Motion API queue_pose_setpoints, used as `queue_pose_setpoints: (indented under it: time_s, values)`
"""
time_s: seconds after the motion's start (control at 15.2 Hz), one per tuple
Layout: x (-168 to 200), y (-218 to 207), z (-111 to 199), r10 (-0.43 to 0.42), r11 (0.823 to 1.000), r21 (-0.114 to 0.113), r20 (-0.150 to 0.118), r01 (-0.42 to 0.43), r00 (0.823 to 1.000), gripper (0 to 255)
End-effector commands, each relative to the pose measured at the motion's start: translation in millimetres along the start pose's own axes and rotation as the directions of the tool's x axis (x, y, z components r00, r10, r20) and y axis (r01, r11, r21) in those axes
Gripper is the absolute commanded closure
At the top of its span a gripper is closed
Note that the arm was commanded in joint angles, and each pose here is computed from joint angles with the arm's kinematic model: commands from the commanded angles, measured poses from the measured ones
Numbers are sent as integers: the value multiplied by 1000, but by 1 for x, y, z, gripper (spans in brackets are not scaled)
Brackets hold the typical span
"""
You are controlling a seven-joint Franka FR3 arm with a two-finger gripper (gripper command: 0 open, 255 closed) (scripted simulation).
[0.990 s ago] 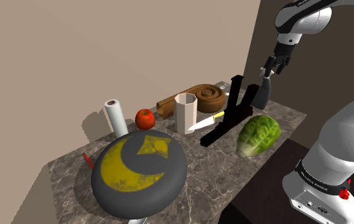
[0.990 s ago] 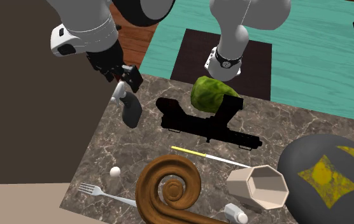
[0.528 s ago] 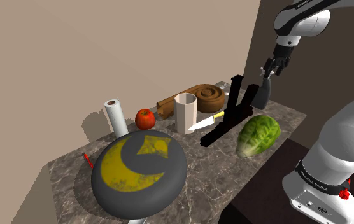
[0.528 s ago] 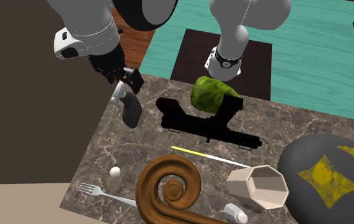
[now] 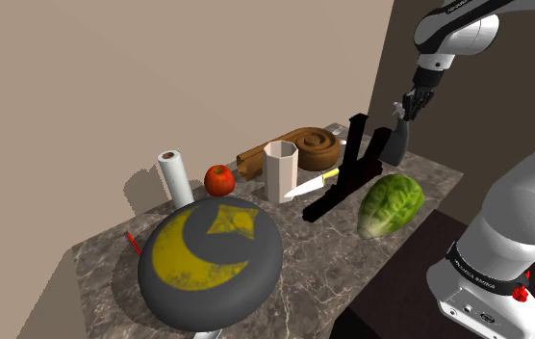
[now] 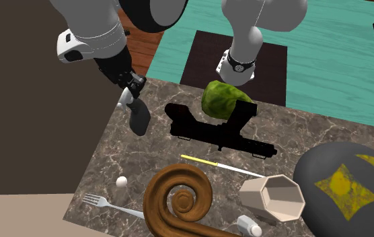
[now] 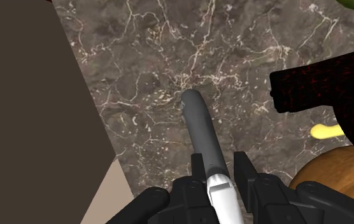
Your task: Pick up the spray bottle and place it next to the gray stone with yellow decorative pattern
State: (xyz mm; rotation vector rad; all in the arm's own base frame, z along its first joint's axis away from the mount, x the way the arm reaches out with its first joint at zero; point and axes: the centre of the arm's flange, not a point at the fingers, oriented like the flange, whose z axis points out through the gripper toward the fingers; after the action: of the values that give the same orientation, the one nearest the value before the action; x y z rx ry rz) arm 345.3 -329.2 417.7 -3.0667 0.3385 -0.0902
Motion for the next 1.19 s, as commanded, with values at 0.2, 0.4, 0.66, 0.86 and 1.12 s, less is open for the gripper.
queue_pose_setpoints:
  time_s: [0.2,0.4,0.66,0.86,1.12]
  values:
    - [0,0,0,0,1000,0,0,0,1000,255]
    - [1,-1,-16,0,1000,0,0,0,1000,255]
    - [2,-2,-37,0,1000,0,0,0,1000,255]
    - [3,-3,-52,0,1000,0,0,0,1000,255]
    - [4,-5,-73,0,1000,0,0,0,1000,255]
